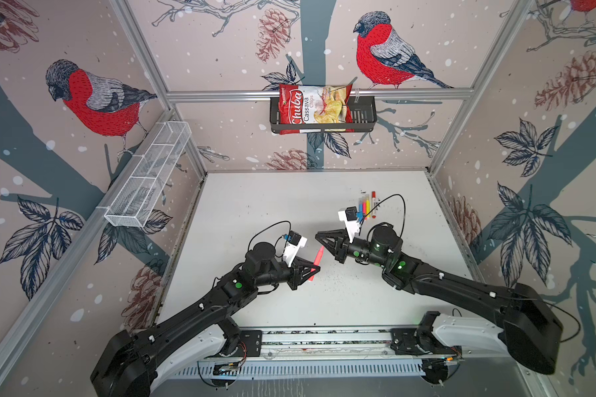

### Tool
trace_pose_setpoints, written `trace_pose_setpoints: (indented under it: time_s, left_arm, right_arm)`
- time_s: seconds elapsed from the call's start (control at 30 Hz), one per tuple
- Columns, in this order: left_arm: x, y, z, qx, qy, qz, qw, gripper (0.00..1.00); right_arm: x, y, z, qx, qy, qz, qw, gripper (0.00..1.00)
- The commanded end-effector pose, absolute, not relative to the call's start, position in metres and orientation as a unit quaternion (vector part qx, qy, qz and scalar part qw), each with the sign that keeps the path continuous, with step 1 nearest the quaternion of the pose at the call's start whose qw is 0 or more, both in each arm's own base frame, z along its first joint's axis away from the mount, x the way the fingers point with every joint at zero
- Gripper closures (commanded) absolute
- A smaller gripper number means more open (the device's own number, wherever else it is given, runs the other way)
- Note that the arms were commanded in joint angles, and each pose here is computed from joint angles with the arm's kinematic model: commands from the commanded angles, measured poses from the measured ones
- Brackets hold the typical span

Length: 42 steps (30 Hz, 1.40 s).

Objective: Insert the pens into the pen caps

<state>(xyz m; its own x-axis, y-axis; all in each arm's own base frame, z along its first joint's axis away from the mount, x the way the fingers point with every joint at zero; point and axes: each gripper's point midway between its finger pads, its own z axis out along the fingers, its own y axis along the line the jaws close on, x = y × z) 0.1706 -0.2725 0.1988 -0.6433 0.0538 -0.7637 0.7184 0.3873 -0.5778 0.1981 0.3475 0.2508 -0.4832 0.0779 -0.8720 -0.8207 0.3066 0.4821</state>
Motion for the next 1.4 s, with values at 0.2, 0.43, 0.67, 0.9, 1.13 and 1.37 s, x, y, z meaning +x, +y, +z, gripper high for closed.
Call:
trace_pose_setpoints:
  time_s: [0.2, 0.43, 0.67, 0.9, 1.13, 1.37]
  left_arm:
    - [0.201, -0.233, 0.401, 0.153, 0.481, -0.566, 0.652, 1.0]
    - [0.207, -0.236, 0.388, 0.155, 0.499, -0.556, 0.647, 1.0]
    - [0.217, -0.241, 0.349, 0.151, 0.542, -0.539, 0.627, 1.0]
    - [0.218, -0.243, 0.332, 0.15, 0.558, -0.538, 0.614, 1.0]
    - [0.221, -0.248, 0.327, 0.156, 0.567, -0.535, 0.607, 1.0]
    - [0.22, -0.258, 0.318, 0.164, 0.578, -0.535, 0.594, 1.0]
  right_arm:
    - [0.128, 0.35, 0.181, -0.351, 0.73, 0.536, 0.239, 1.0]
    - [0.139, 0.351, 0.201, -0.358, 0.727, 0.52, 0.271, 1.0]
    - [0.187, 0.327, 0.273, -0.333, 0.709, 0.495, 0.374, 0.38]
    - [0.205, 0.306, 0.311, -0.302, 0.676, 0.508, 0.44, 0.28]
    - [0.2, 0.316, 0.32, -0.33, 0.665, 0.516, 0.428, 0.34]
    - [0.202, 0.336, 0.332, -0.366, 0.658, 0.5, 0.427, 0.45]
